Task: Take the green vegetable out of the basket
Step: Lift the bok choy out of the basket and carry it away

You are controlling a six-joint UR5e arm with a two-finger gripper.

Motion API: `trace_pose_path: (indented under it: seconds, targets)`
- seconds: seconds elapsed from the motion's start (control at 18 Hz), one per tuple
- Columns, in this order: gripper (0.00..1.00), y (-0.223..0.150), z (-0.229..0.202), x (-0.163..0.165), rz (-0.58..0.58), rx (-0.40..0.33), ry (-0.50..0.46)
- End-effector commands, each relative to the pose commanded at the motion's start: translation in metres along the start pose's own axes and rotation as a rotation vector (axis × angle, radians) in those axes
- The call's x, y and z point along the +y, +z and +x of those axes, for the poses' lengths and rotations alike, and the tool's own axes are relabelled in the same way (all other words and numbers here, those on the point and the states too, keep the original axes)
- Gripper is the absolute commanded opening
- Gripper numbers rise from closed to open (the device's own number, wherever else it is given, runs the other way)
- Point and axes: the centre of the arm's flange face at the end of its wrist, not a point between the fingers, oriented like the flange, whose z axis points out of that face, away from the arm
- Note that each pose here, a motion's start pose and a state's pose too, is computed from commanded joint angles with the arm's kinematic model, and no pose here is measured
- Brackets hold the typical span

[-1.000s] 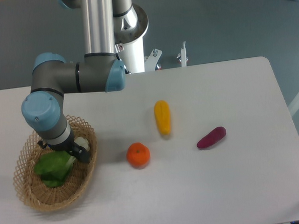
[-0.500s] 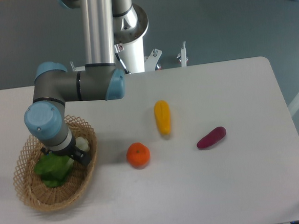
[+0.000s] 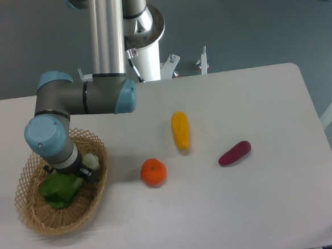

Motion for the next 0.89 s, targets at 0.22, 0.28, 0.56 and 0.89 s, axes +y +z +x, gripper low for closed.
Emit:
trace_pose_path:
  seconds: [0.22,0.28,0.56,0.89]
  targets:
    - [0.25,-0.032,0.001,-0.002,0.059,-0.017,0.0]
    - [0.25,-0.039,0.002,-0.001,0.07,-0.022,-0.001]
    - [0.25,-0.081,-0.008,0.012,0.135,-0.049,-0.022]
    - [0.25,-0.131,-0.106,0.058,0.209,-0.113,-0.175]
